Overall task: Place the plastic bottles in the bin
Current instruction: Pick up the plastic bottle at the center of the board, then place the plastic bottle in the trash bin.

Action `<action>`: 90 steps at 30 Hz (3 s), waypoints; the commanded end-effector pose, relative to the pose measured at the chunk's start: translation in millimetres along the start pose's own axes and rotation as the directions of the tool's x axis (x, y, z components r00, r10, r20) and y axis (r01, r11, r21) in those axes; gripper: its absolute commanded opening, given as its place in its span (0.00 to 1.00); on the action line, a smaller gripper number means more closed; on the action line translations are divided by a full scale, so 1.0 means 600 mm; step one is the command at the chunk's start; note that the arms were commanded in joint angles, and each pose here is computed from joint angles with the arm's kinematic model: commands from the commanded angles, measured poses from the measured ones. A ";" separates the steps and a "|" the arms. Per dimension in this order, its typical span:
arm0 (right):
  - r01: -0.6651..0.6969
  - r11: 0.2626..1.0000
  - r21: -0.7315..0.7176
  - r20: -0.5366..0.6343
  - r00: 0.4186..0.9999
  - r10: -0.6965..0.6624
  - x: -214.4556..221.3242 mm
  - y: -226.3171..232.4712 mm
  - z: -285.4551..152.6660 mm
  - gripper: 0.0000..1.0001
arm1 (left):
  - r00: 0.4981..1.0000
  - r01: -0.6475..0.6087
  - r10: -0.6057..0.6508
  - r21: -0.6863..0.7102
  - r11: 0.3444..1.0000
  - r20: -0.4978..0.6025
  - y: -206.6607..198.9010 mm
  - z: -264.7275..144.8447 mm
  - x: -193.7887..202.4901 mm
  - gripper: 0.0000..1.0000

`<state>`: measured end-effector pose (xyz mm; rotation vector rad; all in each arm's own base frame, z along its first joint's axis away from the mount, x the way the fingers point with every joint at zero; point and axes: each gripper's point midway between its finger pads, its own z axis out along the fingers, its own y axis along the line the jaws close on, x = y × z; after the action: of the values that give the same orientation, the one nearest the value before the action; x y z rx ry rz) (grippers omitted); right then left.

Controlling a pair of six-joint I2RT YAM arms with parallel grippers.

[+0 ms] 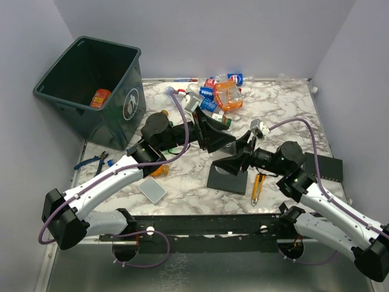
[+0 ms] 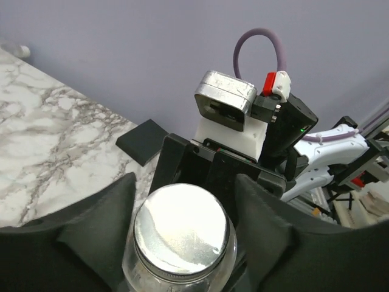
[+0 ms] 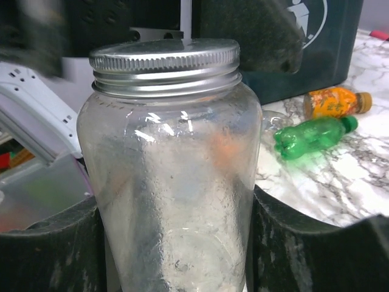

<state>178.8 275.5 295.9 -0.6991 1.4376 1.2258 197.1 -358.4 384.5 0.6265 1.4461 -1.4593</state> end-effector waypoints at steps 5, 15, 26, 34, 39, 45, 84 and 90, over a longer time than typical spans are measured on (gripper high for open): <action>0.181 0.983 0.023 0.058 0.982 -0.182 -0.018 -0.017 0.004 0.14 | 0.995 0.088 -0.090 0.062 0.994 0.034 -0.047 -0.011 -0.037 0.76; 0.210 0.976 0.054 0.080 0.974 -0.214 -0.026 -0.024 0.000 0.12 | 0.996 0.083 -0.083 0.012 0.996 -0.036 -0.030 -0.014 -0.015 0.72; 0.155 0.988 0.015 0.098 0.983 -0.155 -0.031 -0.007 0.000 0.11 | 0.999 0.007 -0.010 -0.070 0.998 -0.041 0.005 -0.025 0.005 0.84; 0.137 0.990 -0.041 0.091 0.987 -0.133 -0.025 0.007 0.002 0.08 | 1.000 -0.021 0.020 -0.084 0.996 -0.019 0.008 -0.022 -0.009 0.86; 0.133 0.991 -0.036 0.086 0.988 -0.129 -0.024 0.006 0.002 0.08 | 1.000 -0.011 0.010 -0.039 0.999 -0.030 -0.002 -0.018 -0.005 0.61; 0.086 0.996 -0.033 0.087 0.993 -0.083 -0.025 0.006 0.004 0.08 | 1.000 -0.014 0.013 -0.032 0.999 -0.028 -0.002 -0.021 0.002 0.43; -0.079 0.943 0.323 0.279 0.960 -0.015 -0.128 -0.011 -0.115 1.00 | 0.666 -0.158 0.727 -0.984 -0.078 -0.165 0.154 -0.335 -0.475 0.00; -0.162 0.932 0.326 0.270 0.960 0.073 -0.058 -0.039 -0.109 1.00 | 0.586 0.135 0.770 -0.907 -0.398 -0.251 0.187 -0.489 -0.557 0.00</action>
<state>178.8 201.6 330.8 -0.2953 1.4204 1.0522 367.4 -47.9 567.0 -0.2269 1.1516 0.2419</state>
